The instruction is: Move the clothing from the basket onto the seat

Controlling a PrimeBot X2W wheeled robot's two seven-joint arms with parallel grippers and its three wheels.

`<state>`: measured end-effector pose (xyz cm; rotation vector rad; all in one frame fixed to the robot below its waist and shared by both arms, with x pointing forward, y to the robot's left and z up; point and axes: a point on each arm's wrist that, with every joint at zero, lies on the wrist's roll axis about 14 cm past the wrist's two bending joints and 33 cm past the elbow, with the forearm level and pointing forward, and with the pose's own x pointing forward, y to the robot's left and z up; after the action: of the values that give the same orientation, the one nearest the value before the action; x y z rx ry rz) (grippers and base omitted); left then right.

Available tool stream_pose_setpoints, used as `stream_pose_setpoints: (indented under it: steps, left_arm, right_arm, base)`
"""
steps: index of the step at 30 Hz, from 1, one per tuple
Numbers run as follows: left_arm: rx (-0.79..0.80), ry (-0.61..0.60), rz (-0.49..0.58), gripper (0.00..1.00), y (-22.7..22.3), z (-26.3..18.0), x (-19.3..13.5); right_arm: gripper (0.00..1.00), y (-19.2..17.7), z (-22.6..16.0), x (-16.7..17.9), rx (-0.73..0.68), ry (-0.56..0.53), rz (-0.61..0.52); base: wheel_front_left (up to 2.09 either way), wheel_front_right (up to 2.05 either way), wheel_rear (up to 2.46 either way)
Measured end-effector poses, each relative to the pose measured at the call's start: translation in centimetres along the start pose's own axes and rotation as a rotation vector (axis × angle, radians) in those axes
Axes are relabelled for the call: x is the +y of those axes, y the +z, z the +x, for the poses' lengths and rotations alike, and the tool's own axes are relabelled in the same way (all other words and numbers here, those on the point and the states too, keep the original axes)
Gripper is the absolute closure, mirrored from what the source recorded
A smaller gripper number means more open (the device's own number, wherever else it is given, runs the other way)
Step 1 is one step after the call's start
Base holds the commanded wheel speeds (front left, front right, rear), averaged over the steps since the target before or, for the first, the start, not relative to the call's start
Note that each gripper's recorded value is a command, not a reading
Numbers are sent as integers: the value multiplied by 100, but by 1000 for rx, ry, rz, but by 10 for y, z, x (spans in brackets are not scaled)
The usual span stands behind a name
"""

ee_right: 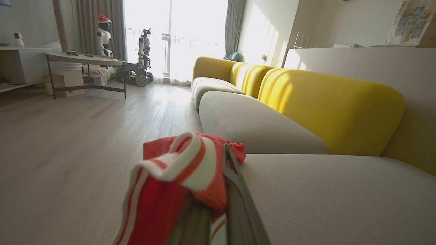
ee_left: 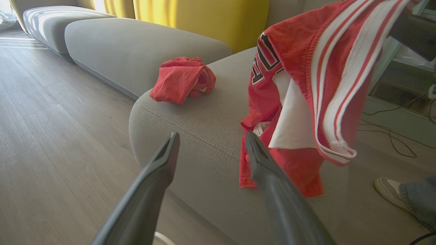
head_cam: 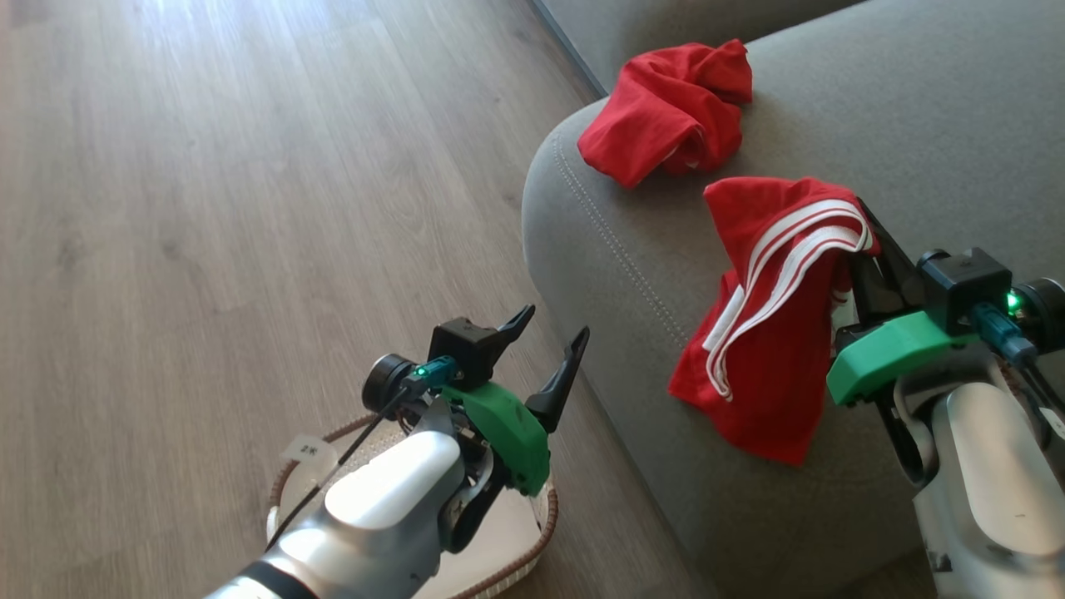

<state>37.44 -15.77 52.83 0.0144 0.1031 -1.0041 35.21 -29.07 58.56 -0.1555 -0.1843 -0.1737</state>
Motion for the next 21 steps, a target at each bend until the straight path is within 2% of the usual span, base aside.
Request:
stream_pose_setpoints:
  steps: [9,15,21]
  left_arm:
    - [21,5,-8,0,-14,-2,6]
    - [27,39,-17,0,-23,-7,22]
    - [49,68,-27,0,-40,-5,45]
  right_arm:
    - [100,-2,25,8,31,53,-28]
    - [100,37,78,-1,-38,67,-77]
    - [100,62,138,-24,-58,32,-142]
  base:
    - [0,0,0]
    - [0,0,0]
    - [0,0,0]
